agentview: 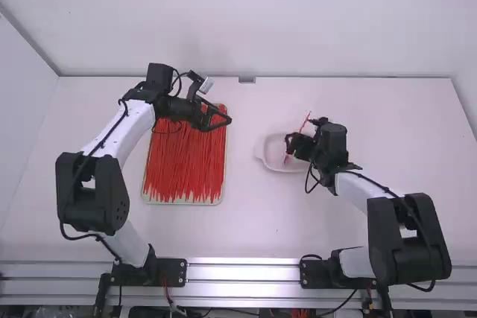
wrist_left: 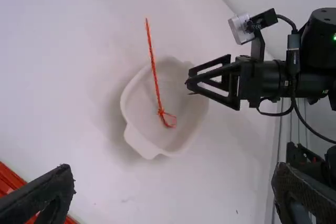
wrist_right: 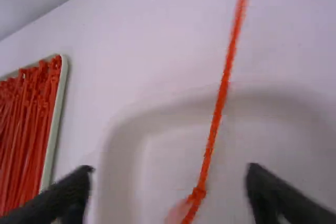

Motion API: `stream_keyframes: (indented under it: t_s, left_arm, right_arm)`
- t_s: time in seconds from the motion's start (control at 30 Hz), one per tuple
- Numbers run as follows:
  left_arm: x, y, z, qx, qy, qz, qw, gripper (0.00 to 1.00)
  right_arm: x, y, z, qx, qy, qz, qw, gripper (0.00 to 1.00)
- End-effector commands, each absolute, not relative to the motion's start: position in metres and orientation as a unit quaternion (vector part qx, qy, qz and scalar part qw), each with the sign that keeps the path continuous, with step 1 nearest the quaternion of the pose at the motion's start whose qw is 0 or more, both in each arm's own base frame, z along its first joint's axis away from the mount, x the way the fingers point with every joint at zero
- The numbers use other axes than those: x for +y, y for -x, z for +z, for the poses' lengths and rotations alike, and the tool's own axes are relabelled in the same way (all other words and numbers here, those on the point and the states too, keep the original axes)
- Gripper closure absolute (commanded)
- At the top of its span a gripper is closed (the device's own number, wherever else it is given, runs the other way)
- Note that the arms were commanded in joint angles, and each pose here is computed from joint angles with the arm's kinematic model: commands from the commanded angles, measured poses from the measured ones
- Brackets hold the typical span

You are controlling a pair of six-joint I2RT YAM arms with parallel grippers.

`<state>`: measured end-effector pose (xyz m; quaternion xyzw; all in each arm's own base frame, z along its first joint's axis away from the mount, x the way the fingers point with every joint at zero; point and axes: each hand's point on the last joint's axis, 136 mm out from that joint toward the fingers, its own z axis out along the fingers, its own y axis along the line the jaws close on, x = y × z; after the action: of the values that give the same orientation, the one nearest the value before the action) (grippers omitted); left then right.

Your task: Fasten the cable tie

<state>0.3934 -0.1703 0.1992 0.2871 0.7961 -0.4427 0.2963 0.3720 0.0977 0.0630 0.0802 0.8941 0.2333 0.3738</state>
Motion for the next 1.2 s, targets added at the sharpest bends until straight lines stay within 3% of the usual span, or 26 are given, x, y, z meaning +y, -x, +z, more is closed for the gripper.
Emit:
stream_keyframes:
  t_s: [0.0,0.33,0.83,1.17]
  left_arm:
    - [-0.164,-0.394,0.201,0.792,-0.286,-0.445,0.304,0.01]
    - [-0.138,-0.390,0.213,0.799,-0.274,-0.429,0.320,0.01]
    - [-0.093,-0.364,0.252,0.885,-0.177,-0.262,0.342,0.01]
    - [-0.095,-0.353,0.259,0.885,-0.177,-0.251,0.351,0.03]
  right_arm:
    - [0.097,-0.371,0.069,0.891,-0.082,0.234,0.380,0.02]
    - [0.087,-0.355,0.121,0.876,-0.084,0.223,0.421,0.01]
    - [0.076,-0.293,0.192,0.848,-0.087,0.234,0.467,0.02]
    - [0.066,-0.289,0.199,0.837,-0.089,0.220,0.493,0.03]
